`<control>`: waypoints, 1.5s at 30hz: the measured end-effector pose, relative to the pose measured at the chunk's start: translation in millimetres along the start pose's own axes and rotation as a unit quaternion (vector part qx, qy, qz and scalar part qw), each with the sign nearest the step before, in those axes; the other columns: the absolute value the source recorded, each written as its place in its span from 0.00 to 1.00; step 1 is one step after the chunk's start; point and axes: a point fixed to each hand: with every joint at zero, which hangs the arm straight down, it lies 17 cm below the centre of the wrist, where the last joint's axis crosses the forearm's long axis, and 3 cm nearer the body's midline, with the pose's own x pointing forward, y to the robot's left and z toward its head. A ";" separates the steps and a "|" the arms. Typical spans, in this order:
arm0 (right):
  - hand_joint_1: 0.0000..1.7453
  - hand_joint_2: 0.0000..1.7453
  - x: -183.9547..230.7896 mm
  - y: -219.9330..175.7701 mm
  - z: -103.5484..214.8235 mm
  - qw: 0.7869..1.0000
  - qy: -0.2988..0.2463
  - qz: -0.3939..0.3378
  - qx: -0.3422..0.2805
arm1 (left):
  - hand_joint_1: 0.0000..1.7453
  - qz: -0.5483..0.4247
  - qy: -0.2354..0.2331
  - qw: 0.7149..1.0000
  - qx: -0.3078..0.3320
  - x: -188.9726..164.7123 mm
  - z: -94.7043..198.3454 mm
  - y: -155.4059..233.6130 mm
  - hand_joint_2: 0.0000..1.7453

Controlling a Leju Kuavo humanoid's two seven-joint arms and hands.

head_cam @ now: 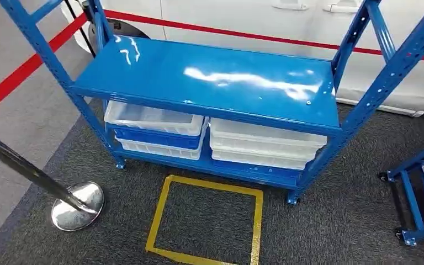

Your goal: Take the parts from the cabinet and place them on the table.

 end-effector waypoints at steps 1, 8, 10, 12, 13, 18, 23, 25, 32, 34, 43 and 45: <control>0.00 0.00 -2.6 1.1 0.3 1.000 0.006 0.000 0.003 | 0.00 0.000 0.001 1.000 -0.002 -0.7 0.3 -0.6 0.00; 0.00 0.00 -10.7 6.2 1.6 0.999 0.032 0.001 0.014 | 0.00 0.002 -0.007 1.000 -0.004 3.6 -0.4 -1.1 0.00; 0.00 0.00 -12.1 6.8 1.8 0.999 0.035 -0.001 0.016 | 0.00 0.002 -0.007 1.000 -0.005 3.4 -0.2 -1.5 1.00; 0.00 0.00 -13.6 6.4 1.8 0.999 0.040 -0.002 0.015 | 0.00 0.002 -0.008 1.000 -0.006 4.0 -0.1 -2.2 1.00; 0.00 0.00 -13.5 6.4 1.7 0.999 0.041 -0.002 0.015 | 0.00 0.002 -0.010 1.000 -0.008 4.6 0.2 -3.0 1.00; 0.00 0.00 -17.5 5.9 2.1 0.999 0.049 -0.001 0.014 | 0.00 -0.001 -0.027 0.999 -0.020 8.8 1.7 -7.5 1.00; 0.00 1.00 -15.7 3.4 1.3 0.999 0.047 0.008 0.008 | 0.00 -0.007 -0.038 0.999 -0.027 12.8 2.3 -10.3 1.00; 0.00 1.00 -16.6 4.0 1.6 0.999 0.048 0.009 0.010 | 0.00 -0.009 -0.040 0.999 -0.028 14.0 2.1 -10.4 1.00; 0.00 1.00 -10.6 -0.7 -1.1 0.999 0.042 -0.007 0.014 | 0.00 -0.005 -0.008 0.999 -0.033 -17.3 5.1 -3.7 1.00; 0.00 1.00 -4.2 -7.8 -4.0 0.999 0.035 -0.012 0.008 | 0.00 -0.002 0.006 0.999 -0.034 -31.7 7.4 -0.9 1.00; 0.00 1.00 1.0 -25.6 -9.0 0.999 0.024 -0.036 0.006 | 0.00 0.014 0.046 0.998 -0.046 -60.9 9.9 8.2 1.00; 0.00 0.00 -3.4 -28.0 -9.0 0.999 0.027 -0.036 0.009 | 0.00 0.018 0.046 0.998 -0.045 -58.5 7.1 12.8 1.00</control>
